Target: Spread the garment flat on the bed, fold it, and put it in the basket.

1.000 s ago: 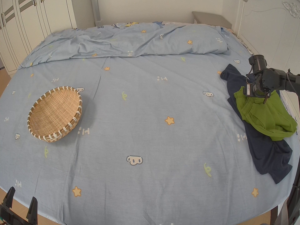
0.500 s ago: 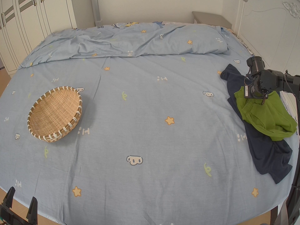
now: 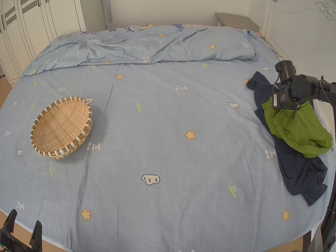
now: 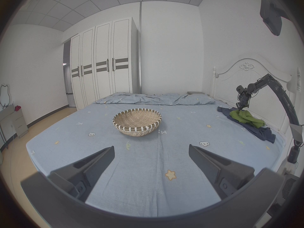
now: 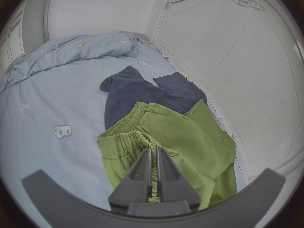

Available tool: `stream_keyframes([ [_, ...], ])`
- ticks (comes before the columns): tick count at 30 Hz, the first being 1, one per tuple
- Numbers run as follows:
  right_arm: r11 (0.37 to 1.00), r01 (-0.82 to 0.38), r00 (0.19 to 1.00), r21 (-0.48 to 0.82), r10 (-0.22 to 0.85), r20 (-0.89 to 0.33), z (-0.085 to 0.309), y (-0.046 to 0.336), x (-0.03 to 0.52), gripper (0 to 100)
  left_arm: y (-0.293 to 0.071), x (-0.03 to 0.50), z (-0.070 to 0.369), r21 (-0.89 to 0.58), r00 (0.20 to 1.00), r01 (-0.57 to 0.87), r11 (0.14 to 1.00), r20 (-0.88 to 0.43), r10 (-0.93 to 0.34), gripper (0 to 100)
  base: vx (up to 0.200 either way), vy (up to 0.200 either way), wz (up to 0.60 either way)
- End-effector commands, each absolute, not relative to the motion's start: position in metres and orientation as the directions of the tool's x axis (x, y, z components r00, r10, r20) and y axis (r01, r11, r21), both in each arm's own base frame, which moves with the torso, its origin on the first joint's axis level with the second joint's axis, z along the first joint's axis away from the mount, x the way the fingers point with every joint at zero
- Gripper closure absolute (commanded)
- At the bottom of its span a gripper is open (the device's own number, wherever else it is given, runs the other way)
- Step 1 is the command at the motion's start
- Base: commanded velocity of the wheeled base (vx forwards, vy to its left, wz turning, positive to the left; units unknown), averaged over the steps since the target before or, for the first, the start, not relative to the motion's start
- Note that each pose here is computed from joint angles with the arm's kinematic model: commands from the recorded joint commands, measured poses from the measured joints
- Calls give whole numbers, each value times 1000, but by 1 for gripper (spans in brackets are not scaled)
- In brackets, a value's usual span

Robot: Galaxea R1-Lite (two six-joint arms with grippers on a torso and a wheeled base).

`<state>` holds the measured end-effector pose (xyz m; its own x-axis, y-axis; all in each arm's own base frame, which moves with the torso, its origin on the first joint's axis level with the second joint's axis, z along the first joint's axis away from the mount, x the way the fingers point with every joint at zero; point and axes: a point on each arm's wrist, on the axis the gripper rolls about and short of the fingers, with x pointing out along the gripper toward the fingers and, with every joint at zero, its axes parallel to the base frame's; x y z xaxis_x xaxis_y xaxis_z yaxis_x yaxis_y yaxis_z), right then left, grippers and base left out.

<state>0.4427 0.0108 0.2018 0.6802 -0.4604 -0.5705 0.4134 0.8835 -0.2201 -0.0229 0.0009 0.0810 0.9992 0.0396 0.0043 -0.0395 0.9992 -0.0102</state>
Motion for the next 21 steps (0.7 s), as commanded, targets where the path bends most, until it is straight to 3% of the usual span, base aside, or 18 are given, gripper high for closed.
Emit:
stream_keyframes([
  [1, 892, 419, 721, -167, -439, -536, 238, 16, 425, 100, 1, -23, 76, -11, 999, -40, 999, 3, 40, 0, 0, 0, 0],
  [5, 909, 401, 714, -116, -389, -582, 254, 19, 407, 100, 1, -23, 76, -11, 999, -40, 999, 3, 40, 0, 0, 0, 0],
  [6, 928, 369, 697, -58, -317, -643, 260, 21, 392, 100, 1, -23, 76, -11, 999, -40, 999, 3, 40, 0, 0, 0, 0],
  [8, 935, 353, 685, -34, -283, -671, 263, 21, 385, 100, 1, -23, 76, -11, 999, -40, 999, 3, 40, 0, 0, 0, 0],
  [13, 952, 287, 578, 108, -82, -812, 265, 29, 357, 100, 1, -23, 76, -11, 999, -40, 999, 3, 40, 0, 0, 0, 0],
  [21, 945, 239, 517, 225, 72, -853, 268, 54, 340, 100, 1, -23, 76, -11, 999, -40, 999, 3, 40, 0, 0, 0, 0],
])
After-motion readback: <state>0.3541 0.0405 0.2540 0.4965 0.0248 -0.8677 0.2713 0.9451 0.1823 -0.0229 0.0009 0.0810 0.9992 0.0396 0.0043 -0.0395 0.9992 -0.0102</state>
